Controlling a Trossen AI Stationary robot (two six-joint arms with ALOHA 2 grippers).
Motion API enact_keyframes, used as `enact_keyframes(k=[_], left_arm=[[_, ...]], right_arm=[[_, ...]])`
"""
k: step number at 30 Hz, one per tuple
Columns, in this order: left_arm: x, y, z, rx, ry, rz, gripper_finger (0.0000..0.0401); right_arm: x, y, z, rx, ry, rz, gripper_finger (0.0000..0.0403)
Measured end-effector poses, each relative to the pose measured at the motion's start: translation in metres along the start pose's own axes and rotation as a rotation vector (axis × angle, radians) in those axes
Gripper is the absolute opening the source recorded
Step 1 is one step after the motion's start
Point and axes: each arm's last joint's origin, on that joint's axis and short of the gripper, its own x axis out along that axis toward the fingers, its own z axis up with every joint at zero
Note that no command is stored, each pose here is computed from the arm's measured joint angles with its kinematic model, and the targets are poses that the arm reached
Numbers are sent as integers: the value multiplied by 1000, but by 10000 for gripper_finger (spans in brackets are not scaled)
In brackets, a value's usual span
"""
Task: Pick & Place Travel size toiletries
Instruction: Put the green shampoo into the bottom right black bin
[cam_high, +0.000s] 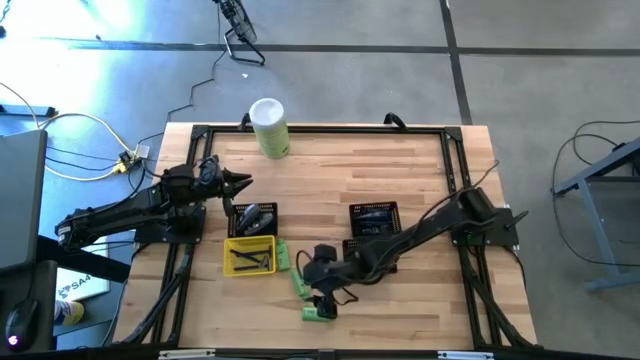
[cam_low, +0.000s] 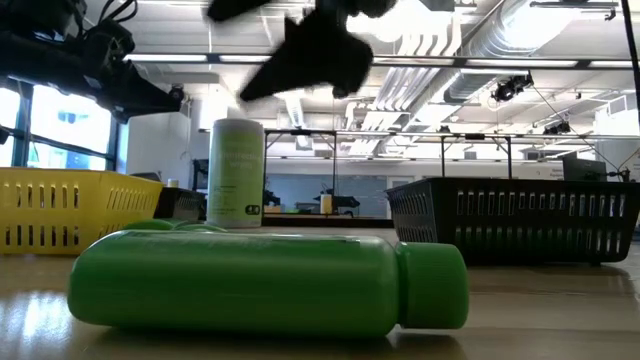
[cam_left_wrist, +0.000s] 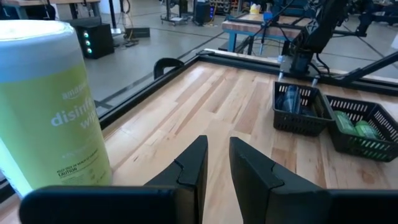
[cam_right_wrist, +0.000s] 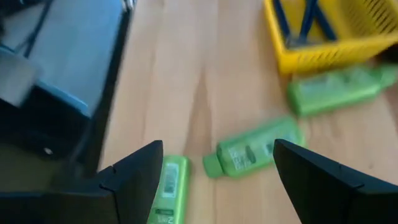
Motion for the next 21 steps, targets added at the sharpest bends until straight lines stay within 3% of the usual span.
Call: enact_keyframes(k=[8, 21], left_arm=[[0, 0, -2, -3, 16, 1, 63], [0, 0, -7, -47, 68, 6, 63]], right_arm=[[33, -6, -23, 71, 122, 21, 300], [35, -6, -34, 73, 207, 5, 300]])
